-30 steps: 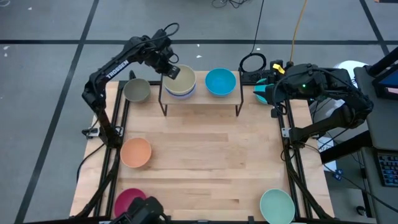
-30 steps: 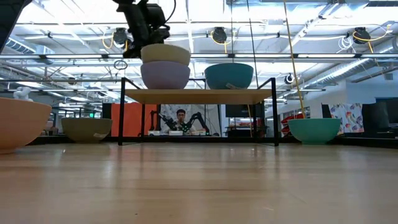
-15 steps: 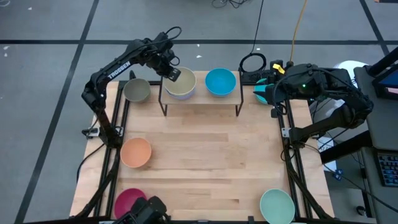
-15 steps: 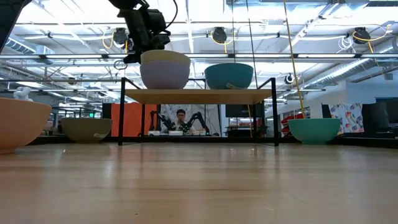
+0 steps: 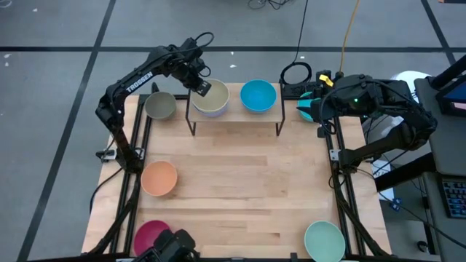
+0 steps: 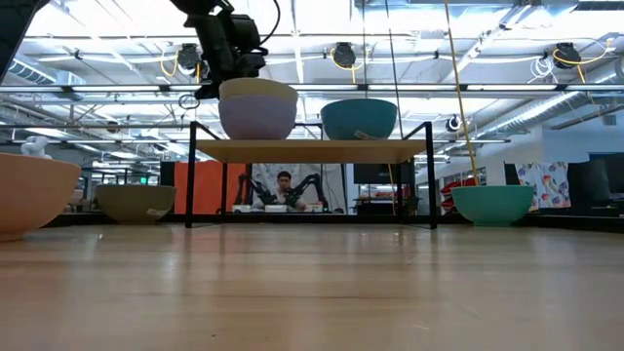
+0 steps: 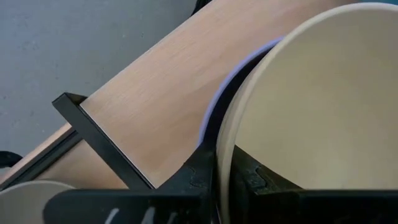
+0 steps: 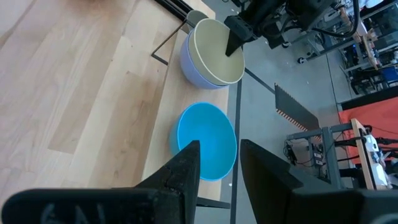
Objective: Place and stack bowls onto a shelf
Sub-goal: Stack the light brown bowl on top of the purple bowl on the shelf
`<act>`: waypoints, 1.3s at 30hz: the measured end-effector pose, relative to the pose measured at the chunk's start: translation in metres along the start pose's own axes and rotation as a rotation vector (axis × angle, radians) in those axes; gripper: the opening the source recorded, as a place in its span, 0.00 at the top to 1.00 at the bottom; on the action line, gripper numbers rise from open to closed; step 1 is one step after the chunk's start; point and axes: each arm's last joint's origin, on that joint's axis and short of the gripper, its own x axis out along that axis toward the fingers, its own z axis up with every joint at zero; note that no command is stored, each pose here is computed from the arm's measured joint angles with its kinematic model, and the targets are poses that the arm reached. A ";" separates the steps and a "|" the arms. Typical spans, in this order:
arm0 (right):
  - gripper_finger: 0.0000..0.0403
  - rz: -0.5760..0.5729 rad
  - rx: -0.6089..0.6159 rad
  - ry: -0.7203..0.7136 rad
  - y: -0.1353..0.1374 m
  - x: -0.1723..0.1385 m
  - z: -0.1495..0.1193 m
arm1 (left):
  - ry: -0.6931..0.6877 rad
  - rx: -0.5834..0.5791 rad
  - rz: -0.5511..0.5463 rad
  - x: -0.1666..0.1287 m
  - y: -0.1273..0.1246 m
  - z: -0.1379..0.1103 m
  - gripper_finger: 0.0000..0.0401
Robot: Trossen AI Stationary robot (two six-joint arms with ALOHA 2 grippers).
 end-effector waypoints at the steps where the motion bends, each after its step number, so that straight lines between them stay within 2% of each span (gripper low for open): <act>1: 0.73 0.000 0.000 0.000 0.000 0.000 0.000 | 0.000 0.000 0.000 0.000 0.000 0.000 0.94; 8: 0.73 0.000 0.000 0.000 0.000 0.000 0.000 | 0.001 -0.009 0.002 0.000 -0.001 0.000 0.89; 15: 0.73 0.000 0.000 0.000 0.000 0.000 0.000 | 0.002 -0.021 -0.002 0.000 -0.001 0.000 0.97; 28: 0.73 0.000 0.000 -0.001 0.000 0.000 0.000 | 0.004 0.050 -0.009 0.001 -0.010 -0.001 0.73; 39: 0.73 0.000 0.000 -0.001 0.000 0.000 0.000 | -0.061 0.083 -0.015 -0.021 -0.012 -0.006 0.70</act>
